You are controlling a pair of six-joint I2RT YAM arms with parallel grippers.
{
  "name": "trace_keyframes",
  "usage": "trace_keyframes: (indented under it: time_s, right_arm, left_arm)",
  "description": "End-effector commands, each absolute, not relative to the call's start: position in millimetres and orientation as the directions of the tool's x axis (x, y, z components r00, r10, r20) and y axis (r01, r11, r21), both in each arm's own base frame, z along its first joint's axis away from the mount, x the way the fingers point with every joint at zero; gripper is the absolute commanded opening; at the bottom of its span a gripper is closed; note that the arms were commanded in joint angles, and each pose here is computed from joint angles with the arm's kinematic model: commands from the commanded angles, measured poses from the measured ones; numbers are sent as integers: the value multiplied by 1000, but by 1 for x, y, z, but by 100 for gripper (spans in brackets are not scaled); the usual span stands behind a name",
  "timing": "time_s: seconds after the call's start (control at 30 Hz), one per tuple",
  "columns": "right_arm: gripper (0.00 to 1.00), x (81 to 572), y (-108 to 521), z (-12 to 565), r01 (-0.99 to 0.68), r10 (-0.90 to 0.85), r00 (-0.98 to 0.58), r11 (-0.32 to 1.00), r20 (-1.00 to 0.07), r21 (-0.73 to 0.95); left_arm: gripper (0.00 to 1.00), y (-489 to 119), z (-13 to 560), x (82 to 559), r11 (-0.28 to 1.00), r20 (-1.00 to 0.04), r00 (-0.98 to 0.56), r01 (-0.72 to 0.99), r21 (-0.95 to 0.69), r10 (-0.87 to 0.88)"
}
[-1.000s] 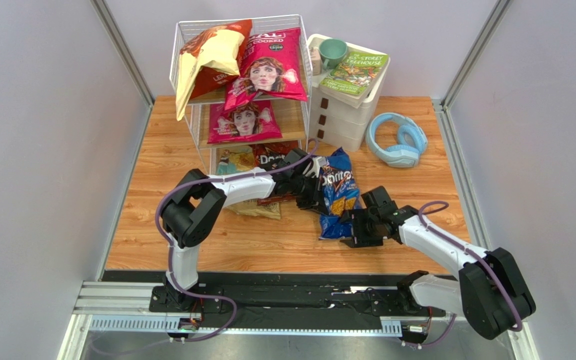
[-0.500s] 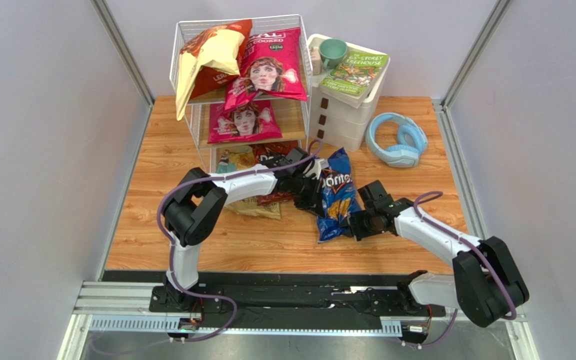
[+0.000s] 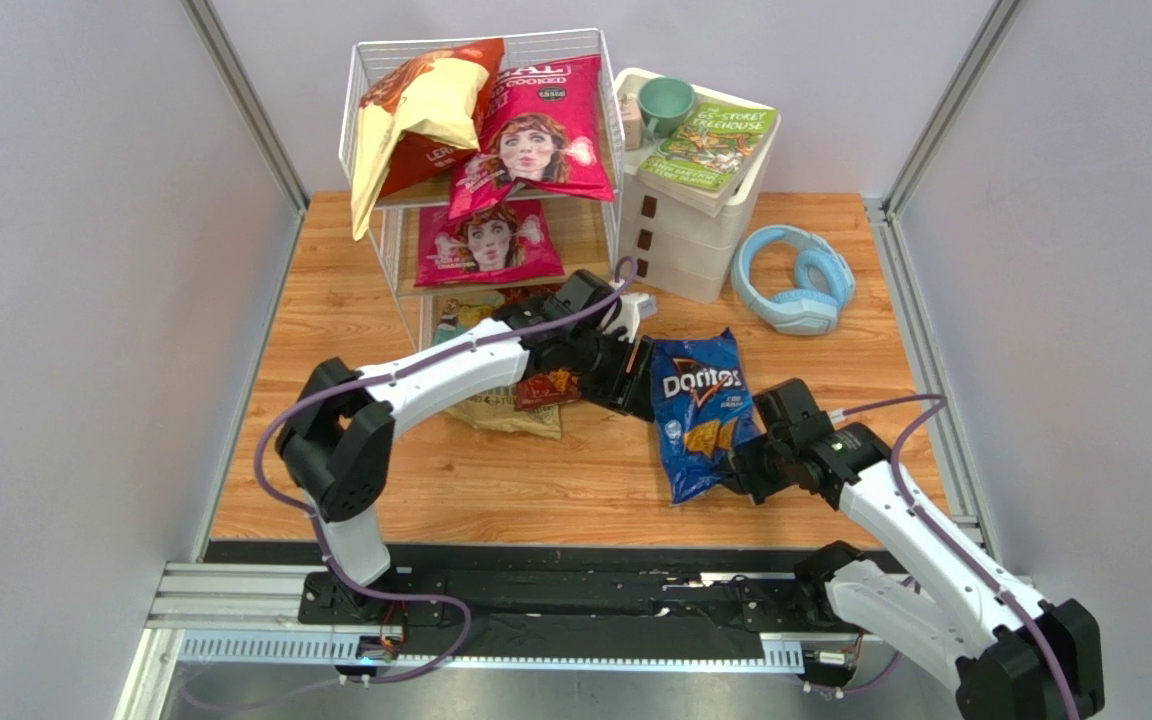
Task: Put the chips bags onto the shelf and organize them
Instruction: Pick up the potato chip from the center of the board.
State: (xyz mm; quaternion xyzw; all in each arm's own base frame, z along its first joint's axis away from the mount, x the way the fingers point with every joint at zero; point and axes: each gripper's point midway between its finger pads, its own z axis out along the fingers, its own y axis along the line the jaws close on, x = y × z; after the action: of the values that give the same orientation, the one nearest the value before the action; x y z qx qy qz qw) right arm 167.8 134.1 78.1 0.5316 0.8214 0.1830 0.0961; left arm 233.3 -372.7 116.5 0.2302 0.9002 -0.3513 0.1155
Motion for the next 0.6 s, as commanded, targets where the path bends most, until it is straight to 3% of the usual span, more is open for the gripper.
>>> trace_keyframes:
  time_s: [0.0, 0.1, 0.57]
  right_arm:
    - [0, 168, 125, 84, 809, 898, -440, 404, -17, 428]
    - [0, 159, 138, 78, 816, 886, -459, 388, 71, 429]
    - [0, 159, 156, 106, 778, 851, -502, 367, 153, 510]
  left_arm:
    - [62, -369, 157, 242, 626, -444, -852, 512, -589, 279]
    - [63, -379, 147, 227, 577, -386, -878, 477, -663, 283]
    - [66, -408, 90, 195, 553, -290, -909, 413, -723, 300]
